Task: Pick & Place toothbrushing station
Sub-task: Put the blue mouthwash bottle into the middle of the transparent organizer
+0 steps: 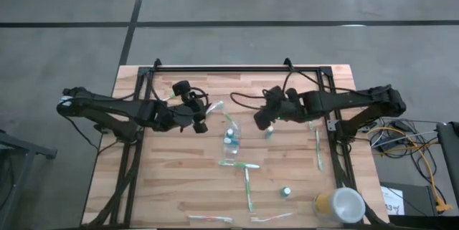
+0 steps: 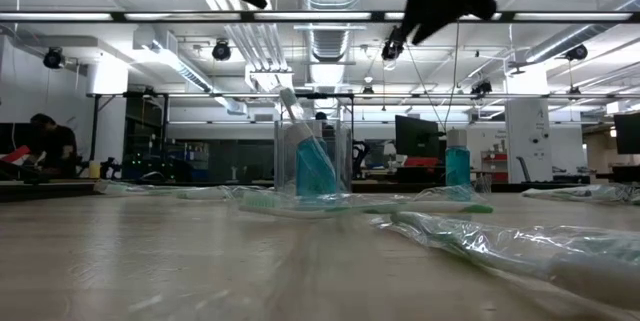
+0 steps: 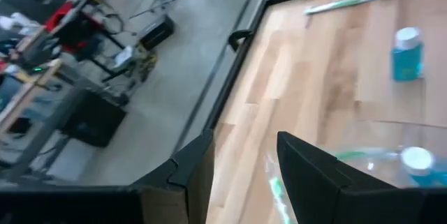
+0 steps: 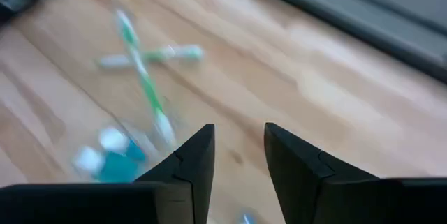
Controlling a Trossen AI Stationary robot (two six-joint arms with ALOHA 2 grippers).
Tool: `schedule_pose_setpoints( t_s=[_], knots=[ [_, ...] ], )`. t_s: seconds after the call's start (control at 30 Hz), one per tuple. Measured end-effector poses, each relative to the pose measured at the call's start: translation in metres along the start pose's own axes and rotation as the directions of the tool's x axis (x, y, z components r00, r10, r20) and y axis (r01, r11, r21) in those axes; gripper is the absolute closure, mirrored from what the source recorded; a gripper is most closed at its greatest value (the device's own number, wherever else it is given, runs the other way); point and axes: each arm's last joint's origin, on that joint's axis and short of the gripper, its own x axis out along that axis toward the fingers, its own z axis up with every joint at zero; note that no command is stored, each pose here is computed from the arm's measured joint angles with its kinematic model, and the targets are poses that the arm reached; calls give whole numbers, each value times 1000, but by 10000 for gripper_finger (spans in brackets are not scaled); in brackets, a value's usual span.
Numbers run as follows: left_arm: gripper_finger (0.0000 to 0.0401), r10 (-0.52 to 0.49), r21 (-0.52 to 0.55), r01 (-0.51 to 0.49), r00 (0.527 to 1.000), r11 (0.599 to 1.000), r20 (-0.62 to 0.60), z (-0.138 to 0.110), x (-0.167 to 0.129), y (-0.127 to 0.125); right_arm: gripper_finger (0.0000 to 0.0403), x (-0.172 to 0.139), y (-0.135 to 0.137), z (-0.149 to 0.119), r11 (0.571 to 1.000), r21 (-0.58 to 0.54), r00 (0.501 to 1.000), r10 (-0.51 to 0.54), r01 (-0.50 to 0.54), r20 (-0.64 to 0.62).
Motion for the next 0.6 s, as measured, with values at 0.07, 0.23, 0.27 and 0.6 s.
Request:
schedule_pose_setpoints(
  t_s=[0.07, 0.23, 0.27, 0.6],
  knots=[
    [240, -12, -16, 12, 1000, 1000, 11, 1, -3, 4, 284, -2, 2, -7, 1000, 10, 1000, 6, -6, -11],
    [240, 0, -51, 2, 999, 999, 34, 1, -13, 18, 284, -4, 9, -20, 999, 44, 999, 24, -22, -44],
    [240, 4, -61, -2, 999, 998, 41, 1, -15, 21, 284, -5, 9, -21, 998, 64, 998, 30, -26, -53],
    [240, -50, -190, 77, 988, 979, 146, -1, -47, 52, 284, -4, 3, -34, 949, 307, 966, 14, 68, -258]
  ],
)
